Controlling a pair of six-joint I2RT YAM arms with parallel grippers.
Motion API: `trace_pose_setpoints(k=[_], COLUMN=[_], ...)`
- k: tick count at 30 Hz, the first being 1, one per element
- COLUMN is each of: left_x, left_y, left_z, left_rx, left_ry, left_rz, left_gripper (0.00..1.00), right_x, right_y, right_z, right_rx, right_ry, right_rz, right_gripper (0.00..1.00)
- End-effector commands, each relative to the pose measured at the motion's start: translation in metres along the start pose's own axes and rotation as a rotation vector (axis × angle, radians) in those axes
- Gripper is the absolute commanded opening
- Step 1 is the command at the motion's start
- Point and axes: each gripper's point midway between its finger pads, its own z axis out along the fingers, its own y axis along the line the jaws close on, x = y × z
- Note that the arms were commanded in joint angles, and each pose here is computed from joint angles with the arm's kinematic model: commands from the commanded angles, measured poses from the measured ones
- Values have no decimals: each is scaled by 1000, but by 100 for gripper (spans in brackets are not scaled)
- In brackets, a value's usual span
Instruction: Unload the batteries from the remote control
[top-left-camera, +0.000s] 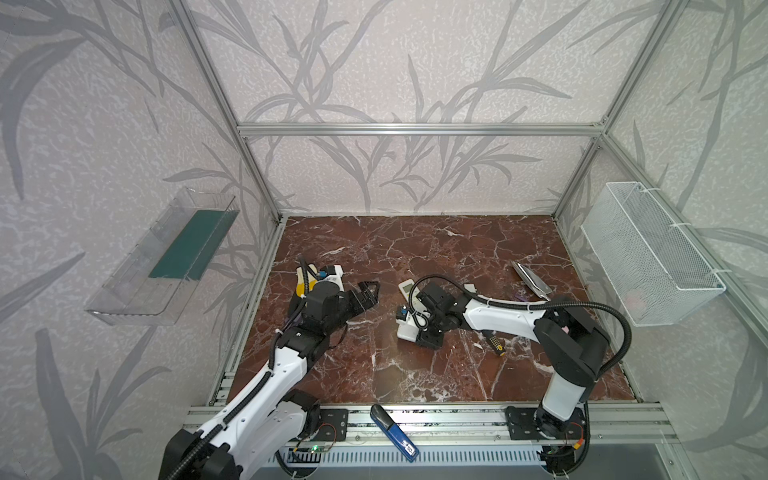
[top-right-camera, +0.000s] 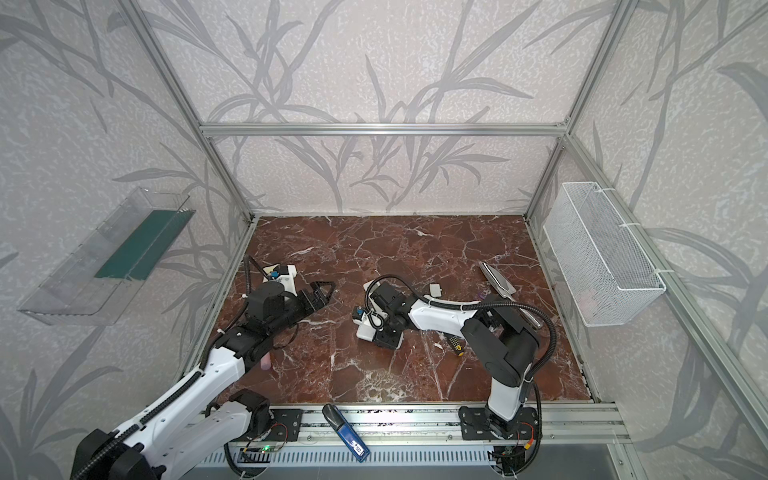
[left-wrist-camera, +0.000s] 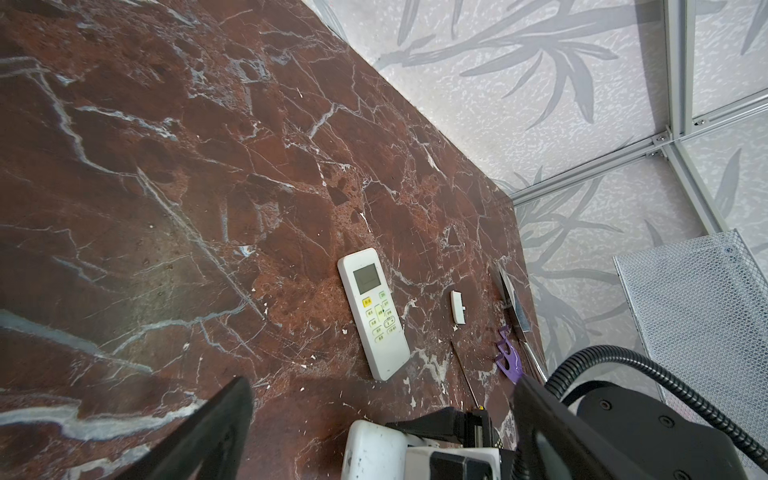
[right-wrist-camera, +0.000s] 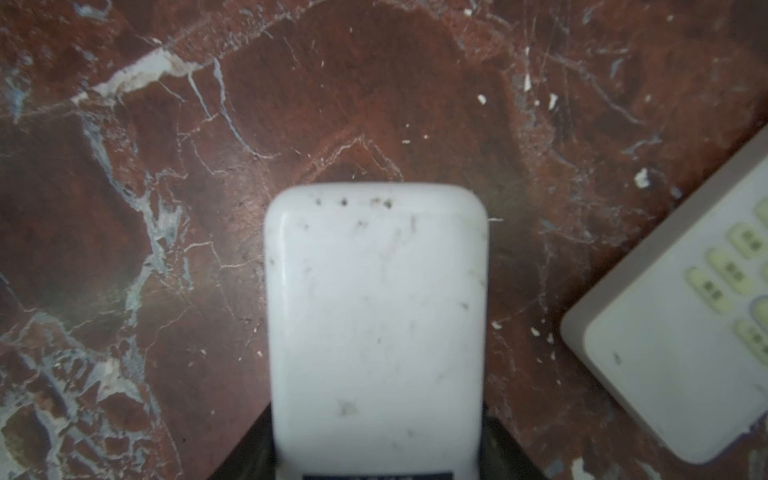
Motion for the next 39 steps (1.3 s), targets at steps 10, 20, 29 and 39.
trace_pose_setpoints(k=[10, 20, 29, 39], left_x=[0, -2, -4, -3], left_y=[12, 11, 14, 18], left_z=[0, 1, 1, 0], left_rx=[-36, -26, -33, -41], left_ry=[-6, 3, -8, -6], left_rz=[16, 21, 16, 4], left_gripper=[98, 98, 98, 98], right_x=[6, 16, 35, 32], right_y=[10, 8, 8, 15], right_z=[7, 15, 23, 24], right_rx=[-78, -77, -76, -122], right_ry=[131, 216, 318, 316], right_rz=[-87, -126, -209, -197], right_gripper=[52, 58, 62, 64])
